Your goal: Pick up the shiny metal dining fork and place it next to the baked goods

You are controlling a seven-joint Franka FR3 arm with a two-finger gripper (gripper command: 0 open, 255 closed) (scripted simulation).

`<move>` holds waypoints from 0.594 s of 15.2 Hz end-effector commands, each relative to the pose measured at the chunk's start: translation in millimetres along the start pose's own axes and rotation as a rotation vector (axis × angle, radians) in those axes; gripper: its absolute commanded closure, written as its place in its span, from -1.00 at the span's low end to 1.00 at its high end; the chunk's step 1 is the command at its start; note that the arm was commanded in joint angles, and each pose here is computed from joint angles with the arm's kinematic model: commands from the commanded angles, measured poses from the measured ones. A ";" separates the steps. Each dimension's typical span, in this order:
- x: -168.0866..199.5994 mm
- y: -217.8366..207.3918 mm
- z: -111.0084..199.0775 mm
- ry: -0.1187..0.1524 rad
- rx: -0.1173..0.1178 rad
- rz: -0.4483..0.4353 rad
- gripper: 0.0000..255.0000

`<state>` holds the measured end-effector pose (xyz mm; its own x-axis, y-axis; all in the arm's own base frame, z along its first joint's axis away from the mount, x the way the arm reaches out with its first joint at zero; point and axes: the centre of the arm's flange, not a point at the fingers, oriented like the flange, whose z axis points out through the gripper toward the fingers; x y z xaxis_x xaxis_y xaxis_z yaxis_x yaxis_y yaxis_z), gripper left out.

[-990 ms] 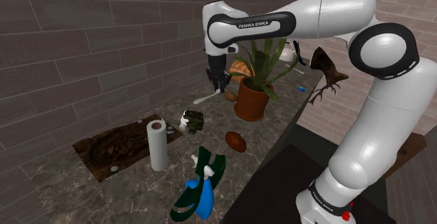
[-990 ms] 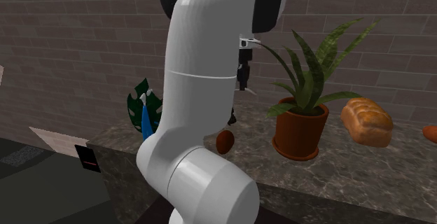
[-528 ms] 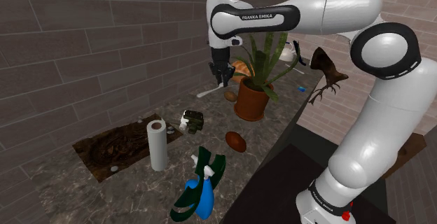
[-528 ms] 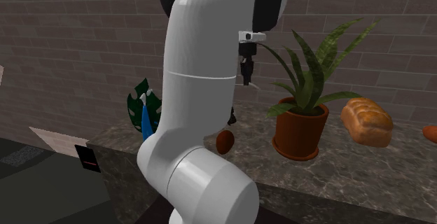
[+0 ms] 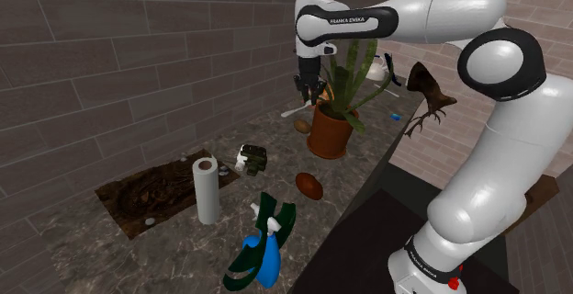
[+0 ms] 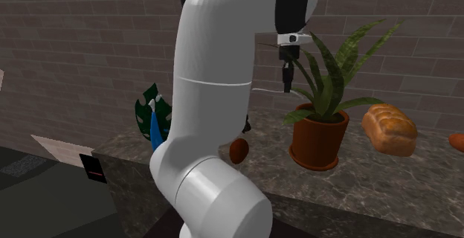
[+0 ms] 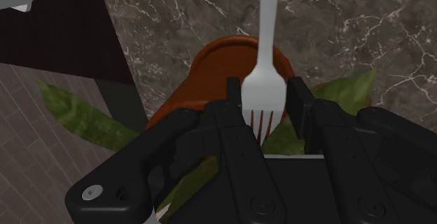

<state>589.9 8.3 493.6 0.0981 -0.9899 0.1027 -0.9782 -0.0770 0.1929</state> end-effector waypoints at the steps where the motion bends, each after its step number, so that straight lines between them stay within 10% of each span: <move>1: 27.1 0.7 4.8 0.000 0.000 -0.001 1.00; 9: 132.1 -1.1 15.1 0.000 0.000 -0.001 1.00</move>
<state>597.7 -111.8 492.4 0.0987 -0.9899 0.1022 -0.9781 -0.0776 0.1931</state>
